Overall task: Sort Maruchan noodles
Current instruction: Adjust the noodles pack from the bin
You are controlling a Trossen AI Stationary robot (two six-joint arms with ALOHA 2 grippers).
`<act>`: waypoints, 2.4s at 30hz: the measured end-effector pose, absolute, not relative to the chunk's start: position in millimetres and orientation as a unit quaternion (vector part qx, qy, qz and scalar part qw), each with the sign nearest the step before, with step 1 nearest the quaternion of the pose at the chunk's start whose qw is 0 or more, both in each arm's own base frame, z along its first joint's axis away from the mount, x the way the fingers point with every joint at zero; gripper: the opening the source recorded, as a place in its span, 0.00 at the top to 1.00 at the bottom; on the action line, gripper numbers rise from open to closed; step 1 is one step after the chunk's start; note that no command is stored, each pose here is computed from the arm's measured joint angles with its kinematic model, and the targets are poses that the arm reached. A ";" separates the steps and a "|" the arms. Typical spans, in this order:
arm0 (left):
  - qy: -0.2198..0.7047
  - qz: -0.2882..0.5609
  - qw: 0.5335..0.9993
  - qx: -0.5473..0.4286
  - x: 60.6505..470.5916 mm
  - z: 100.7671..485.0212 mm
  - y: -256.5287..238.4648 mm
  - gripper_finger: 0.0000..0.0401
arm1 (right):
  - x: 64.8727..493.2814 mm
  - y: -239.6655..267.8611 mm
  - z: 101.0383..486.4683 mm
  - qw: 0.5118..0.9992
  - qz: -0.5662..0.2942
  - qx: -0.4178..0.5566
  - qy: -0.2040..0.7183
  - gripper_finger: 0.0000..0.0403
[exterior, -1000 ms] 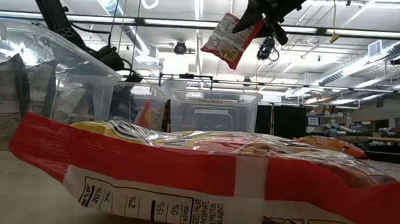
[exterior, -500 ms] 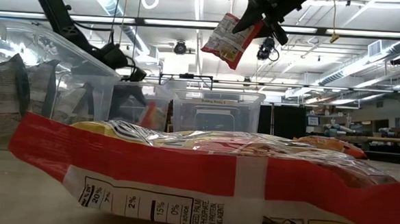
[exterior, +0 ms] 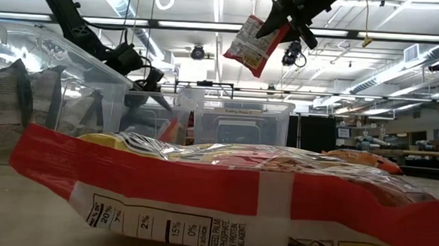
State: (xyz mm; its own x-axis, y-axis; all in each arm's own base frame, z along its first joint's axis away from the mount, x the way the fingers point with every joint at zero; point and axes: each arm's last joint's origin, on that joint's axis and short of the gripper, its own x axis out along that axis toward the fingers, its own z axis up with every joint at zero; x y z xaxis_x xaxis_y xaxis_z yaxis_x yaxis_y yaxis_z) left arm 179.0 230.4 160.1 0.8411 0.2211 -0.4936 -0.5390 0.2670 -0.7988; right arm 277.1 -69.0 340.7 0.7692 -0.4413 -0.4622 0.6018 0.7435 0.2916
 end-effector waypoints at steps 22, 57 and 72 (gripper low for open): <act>0.202 0.370 0.722 -0.549 172.3 136.5 228.5 0.36 | 277.4 -69.1 341.1 0.916 -0.284 0.217 0.183 0.68; 0.168 0.232 0.771 -0.569 198.6 181.9 238.3 0.45 | 318.8 -72.0 331.4 0.928 -0.239 0.248 0.141 0.68; 0.085 0.163 0.880 -0.437 181.2 265.8 205.0 0.45 | 364.8 -83.0 355.5 0.926 -0.277 0.234 0.107 0.68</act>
State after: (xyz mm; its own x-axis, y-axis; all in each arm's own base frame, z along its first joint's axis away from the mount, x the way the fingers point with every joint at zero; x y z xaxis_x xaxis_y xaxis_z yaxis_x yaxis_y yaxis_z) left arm 181.2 205.0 265.8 0.9326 0.2126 -0.2916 -0.3608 0.5648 -0.7421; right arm 364.8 -83.0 355.5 0.8235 -0.4634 -0.3271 0.5632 0.7367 0.3742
